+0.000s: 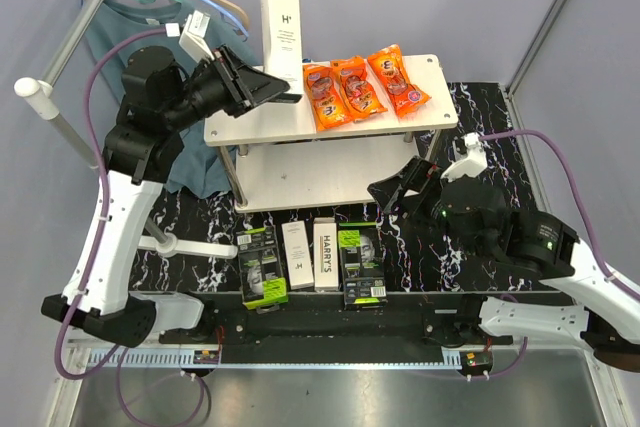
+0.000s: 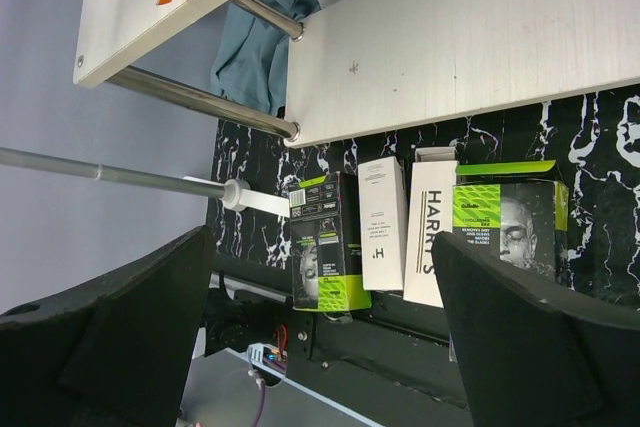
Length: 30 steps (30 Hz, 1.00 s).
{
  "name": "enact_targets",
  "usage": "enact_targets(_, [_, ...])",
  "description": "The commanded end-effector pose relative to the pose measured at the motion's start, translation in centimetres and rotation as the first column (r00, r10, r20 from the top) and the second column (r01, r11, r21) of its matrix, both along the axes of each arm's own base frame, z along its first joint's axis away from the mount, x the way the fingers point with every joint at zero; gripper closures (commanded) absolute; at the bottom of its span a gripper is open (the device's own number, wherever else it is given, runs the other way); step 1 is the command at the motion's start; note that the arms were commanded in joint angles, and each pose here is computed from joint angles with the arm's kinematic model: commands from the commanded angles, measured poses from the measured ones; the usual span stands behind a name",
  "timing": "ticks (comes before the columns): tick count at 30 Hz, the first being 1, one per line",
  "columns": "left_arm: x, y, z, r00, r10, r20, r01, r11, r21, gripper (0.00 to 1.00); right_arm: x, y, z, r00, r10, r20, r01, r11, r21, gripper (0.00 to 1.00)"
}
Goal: Place and organize the shaving razors onto the shelf
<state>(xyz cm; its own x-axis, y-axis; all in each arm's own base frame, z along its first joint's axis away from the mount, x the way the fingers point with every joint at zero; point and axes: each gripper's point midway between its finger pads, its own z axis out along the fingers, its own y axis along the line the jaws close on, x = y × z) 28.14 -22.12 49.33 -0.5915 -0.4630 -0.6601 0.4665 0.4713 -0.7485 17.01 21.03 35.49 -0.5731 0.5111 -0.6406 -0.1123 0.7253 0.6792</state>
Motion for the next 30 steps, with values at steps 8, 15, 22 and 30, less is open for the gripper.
enact_targets(8, [3.3,0.4,-5.5,0.984,-0.028,-0.177,0.02,0.999,-0.047,0.94,-0.4,-0.8,0.6,1.0,-0.006,0.022,0.005,0.999,0.042,0.0])
enact_targets(15, [4.9,0.2,-8.4,0.963,-0.018,-0.27,0.009,0.999,-0.035,0.93,-0.4,-0.7,0.2,1.0,-0.004,0.014,0.004,0.999,0.042,0.0])
enact_targets(22, [5.6,-0.7,-10.5,0.934,-0.059,-0.353,0.044,0.998,-0.05,0.91,-0.5,-1.1,0.2,1.0,-0.012,0.017,0.011,0.998,0.054,0.0])
enact_targets(30, [6.0,-1.3,-10.9,0.923,-0.082,-0.377,0.06,0.996,-0.068,0.88,-0.5,-1.2,0.1,1.0,-0.015,0.014,0.014,0.998,0.055,0.0])
